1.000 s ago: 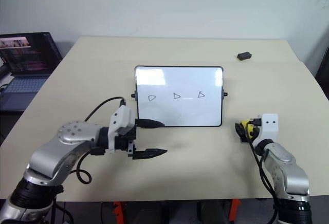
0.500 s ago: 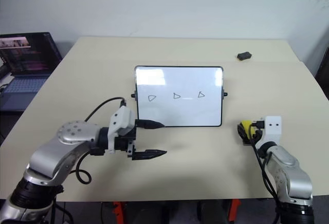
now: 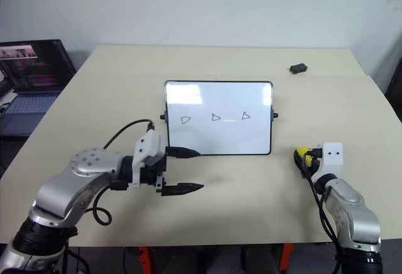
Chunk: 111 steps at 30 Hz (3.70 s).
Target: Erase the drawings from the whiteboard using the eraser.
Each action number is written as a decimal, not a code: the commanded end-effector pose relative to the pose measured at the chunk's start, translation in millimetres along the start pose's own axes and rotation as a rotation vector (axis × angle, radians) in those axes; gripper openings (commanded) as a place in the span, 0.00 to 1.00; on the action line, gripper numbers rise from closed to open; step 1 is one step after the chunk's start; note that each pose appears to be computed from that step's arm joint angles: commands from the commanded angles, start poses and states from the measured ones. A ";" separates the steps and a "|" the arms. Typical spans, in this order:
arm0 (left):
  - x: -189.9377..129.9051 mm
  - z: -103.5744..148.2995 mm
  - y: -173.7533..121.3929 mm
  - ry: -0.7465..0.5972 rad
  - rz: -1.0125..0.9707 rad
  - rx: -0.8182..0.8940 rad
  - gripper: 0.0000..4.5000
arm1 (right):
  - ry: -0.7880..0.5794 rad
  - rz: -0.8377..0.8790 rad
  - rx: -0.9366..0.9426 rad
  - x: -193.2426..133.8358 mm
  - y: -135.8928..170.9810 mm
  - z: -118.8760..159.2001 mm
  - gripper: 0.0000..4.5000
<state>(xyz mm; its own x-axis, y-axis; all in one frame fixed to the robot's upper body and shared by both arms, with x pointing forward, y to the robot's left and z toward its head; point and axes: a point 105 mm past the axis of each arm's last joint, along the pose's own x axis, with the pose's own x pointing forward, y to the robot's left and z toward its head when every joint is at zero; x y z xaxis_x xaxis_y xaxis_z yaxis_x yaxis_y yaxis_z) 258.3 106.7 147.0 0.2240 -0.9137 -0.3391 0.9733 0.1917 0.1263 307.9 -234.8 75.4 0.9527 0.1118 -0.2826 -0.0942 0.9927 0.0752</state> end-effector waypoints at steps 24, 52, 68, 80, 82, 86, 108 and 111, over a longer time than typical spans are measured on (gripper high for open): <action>9.6 8.1 -2.3 -0.057 0.024 0.018 1.00 | -0.175 0.060 -0.060 -6.1 11.2 44.1 0.30; -13.9 9.1 22.9 -0.063 0.339 0.033 1.00 | -0.508 0.233 -0.351 9.5 67.9 100.8 0.30; -19.3 17.3 40.5 -0.083 0.445 0.057 1.00 | -0.607 0.302 -0.421 26.8 100.0 117.9 0.29; -13.9 28.3 46.7 -0.104 0.451 0.103 1.00 | -0.646 0.304 -0.471 52.6 111.8 125.9 0.29; -11.2 33.7 49.7 -0.122 0.459 0.113 1.00 | -0.643 0.302 -0.467 56.5 112.2 125.4 0.29; -5.7 37.7 50.1 -0.135 0.446 0.113 1.00 | -0.614 0.301 -0.462 65.8 112.9 117.9 0.29; -13.8 20.7 48.0 -0.104 0.479 0.067 1.00 | -0.476 0.480 -0.571 54.5 133.3 70.9 0.29; -14.0 19.0 46.4 -0.101 0.476 0.060 1.00 | -0.556 0.379 -0.549 53.5 118.6 97.7 0.29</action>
<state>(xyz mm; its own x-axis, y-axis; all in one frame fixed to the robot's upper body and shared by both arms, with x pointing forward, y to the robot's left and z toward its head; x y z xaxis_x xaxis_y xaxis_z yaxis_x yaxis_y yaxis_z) 301.1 119.5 162.3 0.6224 -0.7625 -0.1766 0.7772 0.5754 0.2546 371.3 -106.7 124.3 0.8098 0.5845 0.0515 -0.5119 0.7466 -0.4249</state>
